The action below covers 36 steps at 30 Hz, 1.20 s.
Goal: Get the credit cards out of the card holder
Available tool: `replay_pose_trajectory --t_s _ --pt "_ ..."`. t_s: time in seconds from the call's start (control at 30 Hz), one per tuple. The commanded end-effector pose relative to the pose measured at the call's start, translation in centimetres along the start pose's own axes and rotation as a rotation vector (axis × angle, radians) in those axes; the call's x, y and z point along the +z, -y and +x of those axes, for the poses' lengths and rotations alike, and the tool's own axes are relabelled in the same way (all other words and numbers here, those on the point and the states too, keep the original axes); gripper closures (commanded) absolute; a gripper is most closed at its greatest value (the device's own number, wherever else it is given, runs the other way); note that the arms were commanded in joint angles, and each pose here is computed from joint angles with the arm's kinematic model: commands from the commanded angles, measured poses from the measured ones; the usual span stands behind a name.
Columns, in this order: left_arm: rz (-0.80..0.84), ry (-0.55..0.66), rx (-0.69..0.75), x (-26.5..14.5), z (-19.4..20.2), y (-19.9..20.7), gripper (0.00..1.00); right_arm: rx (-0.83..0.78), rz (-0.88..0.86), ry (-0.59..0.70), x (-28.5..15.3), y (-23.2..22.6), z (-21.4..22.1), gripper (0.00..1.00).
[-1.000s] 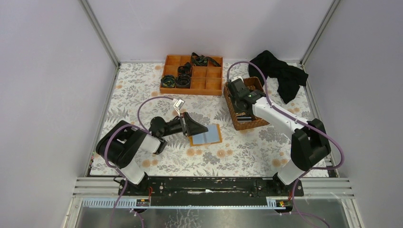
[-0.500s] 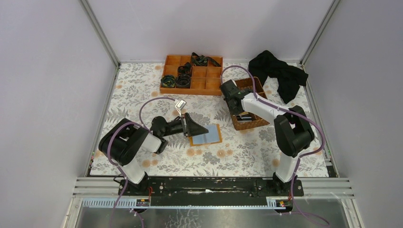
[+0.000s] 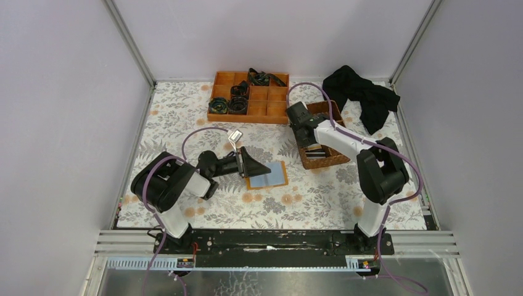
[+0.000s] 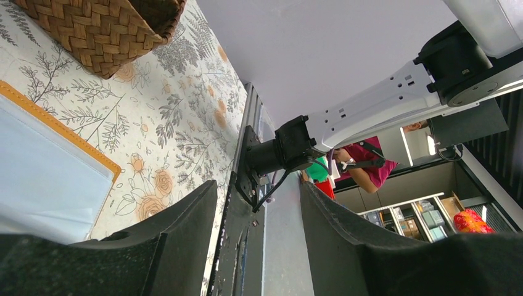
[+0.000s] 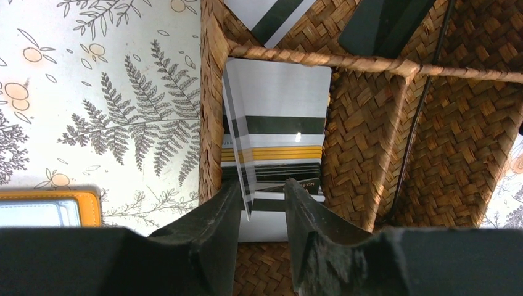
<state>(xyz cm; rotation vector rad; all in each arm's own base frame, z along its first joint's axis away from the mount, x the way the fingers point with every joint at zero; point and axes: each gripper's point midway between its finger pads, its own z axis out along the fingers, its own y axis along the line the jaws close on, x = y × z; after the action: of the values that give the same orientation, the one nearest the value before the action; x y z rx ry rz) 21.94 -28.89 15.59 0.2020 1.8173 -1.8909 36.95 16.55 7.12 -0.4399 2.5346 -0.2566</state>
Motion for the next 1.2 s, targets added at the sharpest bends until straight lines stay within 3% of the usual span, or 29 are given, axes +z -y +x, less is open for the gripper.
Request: replay_pose_trajectory --t_s 0.0,0.33,0.47,0.73,0.83,0.97,1.1,1.13,1.17 --pt "0.064 0.009 0.076 0.3 -0.9 1.4 0.4 0.054 -0.026 0.089 -2.5 0.5 -1.5 0.6" --pt "0.001 0.04 -0.012 0.4 -1.2 -0.8 0.41 0.163 -0.066 0.279 -8.2 2.3 -3.4 0.6" --pt "-0.096 0.056 0.002 0.4 -1.6 -2.4 0.43 0.175 -0.117 0.302 -8.9 1.7 -3.1 0.6" --pt "-0.597 0.122 0.194 -3.1 -4.6 -7.4 0.44 0.196 -0.422 0.312 -8.8 -4.8 -1.3 0.58" --pt "-0.673 0.116 0.201 -4.1 -4.5 -8.0 0.43 0.161 -0.463 0.304 -8.6 -7.6 -0.6 0.57" --pt "-0.657 0.086 0.136 -3.8 -3.2 -8.9 0.43 0.138 -0.494 0.257 -7.5 -10.3 0.4 0.61" --pt "-0.719 0.066 0.05 -4.6 -1.4 -11.0 0.51 0.15 -0.529 0.2 -5.8 -11.8 2.0 0.67" --pt "-0.752 0.066 0.03 -5.1 -0.9 -11.6 0.58 0.151 -0.552 0.188 -5.6 -12.3 2.5 0.67" --pt "-0.777 0.065 0.016 -5.6 -0.4 -12.2 0.71 0.157 -0.577 0.178 -5.5 -12.8 2.8 0.67"
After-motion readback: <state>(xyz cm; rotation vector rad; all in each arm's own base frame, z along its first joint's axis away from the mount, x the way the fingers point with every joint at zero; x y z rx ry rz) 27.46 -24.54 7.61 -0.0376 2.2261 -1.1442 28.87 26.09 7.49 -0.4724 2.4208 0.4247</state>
